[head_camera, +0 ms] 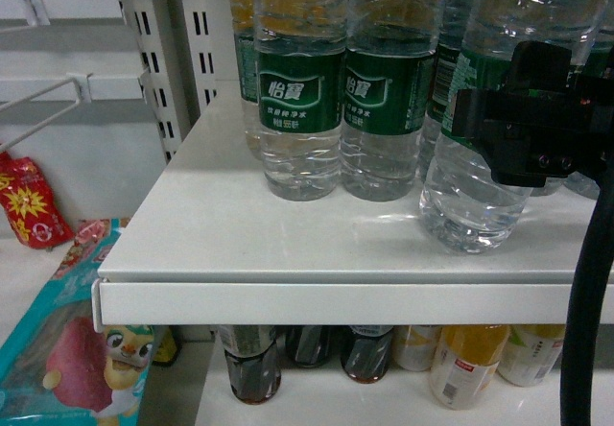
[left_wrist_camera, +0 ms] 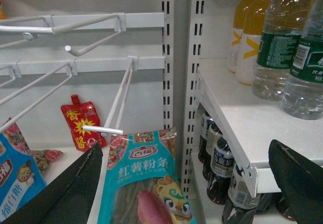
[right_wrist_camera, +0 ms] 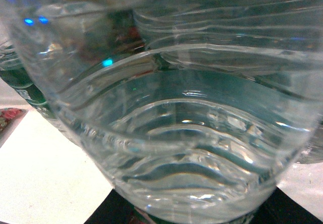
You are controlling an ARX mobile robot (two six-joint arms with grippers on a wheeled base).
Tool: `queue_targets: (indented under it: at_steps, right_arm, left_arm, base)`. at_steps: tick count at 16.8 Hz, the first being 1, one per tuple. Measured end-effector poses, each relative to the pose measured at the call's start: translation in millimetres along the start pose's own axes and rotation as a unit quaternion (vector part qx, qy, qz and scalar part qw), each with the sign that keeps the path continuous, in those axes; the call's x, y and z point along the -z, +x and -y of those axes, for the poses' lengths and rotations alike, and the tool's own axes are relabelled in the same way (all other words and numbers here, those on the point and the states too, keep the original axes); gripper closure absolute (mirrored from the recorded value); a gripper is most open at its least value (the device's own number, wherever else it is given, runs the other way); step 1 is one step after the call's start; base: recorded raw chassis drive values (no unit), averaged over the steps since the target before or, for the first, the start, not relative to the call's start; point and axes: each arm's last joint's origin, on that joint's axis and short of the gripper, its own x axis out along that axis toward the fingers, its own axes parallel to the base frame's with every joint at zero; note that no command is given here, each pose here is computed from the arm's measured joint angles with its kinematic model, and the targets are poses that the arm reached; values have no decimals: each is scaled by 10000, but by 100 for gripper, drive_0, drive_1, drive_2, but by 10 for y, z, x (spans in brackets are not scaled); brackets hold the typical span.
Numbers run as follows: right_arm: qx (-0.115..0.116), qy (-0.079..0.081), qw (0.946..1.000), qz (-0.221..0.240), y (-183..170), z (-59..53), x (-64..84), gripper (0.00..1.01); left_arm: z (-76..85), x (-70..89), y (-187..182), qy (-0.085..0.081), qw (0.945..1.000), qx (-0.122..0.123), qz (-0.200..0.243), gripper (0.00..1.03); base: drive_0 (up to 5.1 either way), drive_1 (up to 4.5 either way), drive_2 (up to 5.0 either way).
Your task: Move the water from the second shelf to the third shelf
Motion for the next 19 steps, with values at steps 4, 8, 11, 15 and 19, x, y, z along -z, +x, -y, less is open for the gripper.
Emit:
queue_targets:
  at_steps: [4,8,11,15,19]
  right_arm:
    - [7,-32,10000,-43,38,-21,-2,57]
    - [-39,-12,9998,205,52,-45,-115,3]
    - [-39,-14,9998,181,52,-44,-110,3]
    - [-49,-14,9998,174,52,-45,-110,3]
    - [-75,-15,9999,134,52,-45,-103,3]
  left_arm:
    - [0,0,0,0,10000,0,2,5]
    - [0,0,0,-2,10000,0,2,5]
    - [0,0,0,-2,10000,0,2,5]
    - [0,0,0,0,10000,0,2,5]
    - [0,0,0,0,10000,0,2,5]
  base:
    - [0,0,0]
    - [0,0,0]
    - [0,0,0]
    - [0,0,0]
    - [0,0,0]
